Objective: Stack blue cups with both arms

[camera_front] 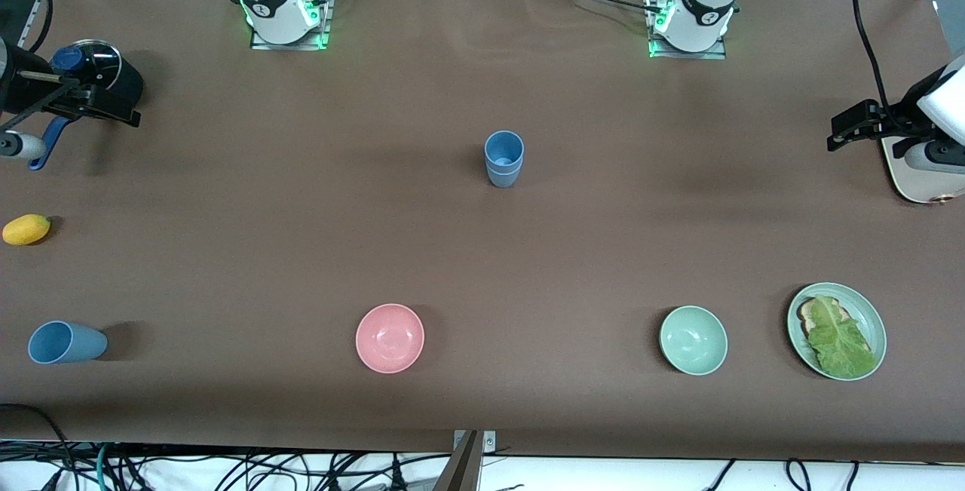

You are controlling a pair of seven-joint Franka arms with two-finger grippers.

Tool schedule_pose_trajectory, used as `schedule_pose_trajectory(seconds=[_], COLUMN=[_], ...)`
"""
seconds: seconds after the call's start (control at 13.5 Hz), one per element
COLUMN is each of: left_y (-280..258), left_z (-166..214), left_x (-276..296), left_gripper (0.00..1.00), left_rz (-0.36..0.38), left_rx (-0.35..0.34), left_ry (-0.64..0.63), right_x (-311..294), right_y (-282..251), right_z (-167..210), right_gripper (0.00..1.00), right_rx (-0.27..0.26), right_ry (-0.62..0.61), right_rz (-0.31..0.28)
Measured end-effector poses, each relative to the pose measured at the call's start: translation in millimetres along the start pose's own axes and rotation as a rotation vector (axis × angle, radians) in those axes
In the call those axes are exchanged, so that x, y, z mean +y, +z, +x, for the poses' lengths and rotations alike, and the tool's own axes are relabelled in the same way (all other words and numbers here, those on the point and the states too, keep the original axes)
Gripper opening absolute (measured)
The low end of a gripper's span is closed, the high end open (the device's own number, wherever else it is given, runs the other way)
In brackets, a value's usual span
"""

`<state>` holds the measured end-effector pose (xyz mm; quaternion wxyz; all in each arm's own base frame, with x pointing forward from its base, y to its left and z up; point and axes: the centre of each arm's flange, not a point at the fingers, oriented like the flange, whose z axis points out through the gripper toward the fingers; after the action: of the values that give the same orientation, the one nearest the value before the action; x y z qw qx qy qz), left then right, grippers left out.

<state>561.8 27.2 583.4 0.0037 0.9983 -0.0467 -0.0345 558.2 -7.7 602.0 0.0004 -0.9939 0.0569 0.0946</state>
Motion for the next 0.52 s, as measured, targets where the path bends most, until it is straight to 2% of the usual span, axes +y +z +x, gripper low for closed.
schedule_pose_trajectory(seconds=[0.15, 0.3, 0.52], left_y=[0.1, 0.1, 0.2], left_z=[0.1, 0.1, 0.1], left_x=[0.0, 0.0, 0.0], left_gripper=[1.00, 1.00, 1.00], left_rz=[0.000, 0.000, 0.000], left_rx=[0.000, 0.000, 0.000], left_ry=[0.000, 0.000, 0.000], right_x=[2.9, 3.3, 5.0], right_y=[0.2, 2.0, -11.3], right_z=[-1.2, -5.5, -25.4], right_gripper=[1.00, 1.00, 1.00], right_rx=[-0.009, -0.041, -0.070], right_ry=[0.004, 0.004, -0.001], right_rz=[0.000, -0.003, -0.006])
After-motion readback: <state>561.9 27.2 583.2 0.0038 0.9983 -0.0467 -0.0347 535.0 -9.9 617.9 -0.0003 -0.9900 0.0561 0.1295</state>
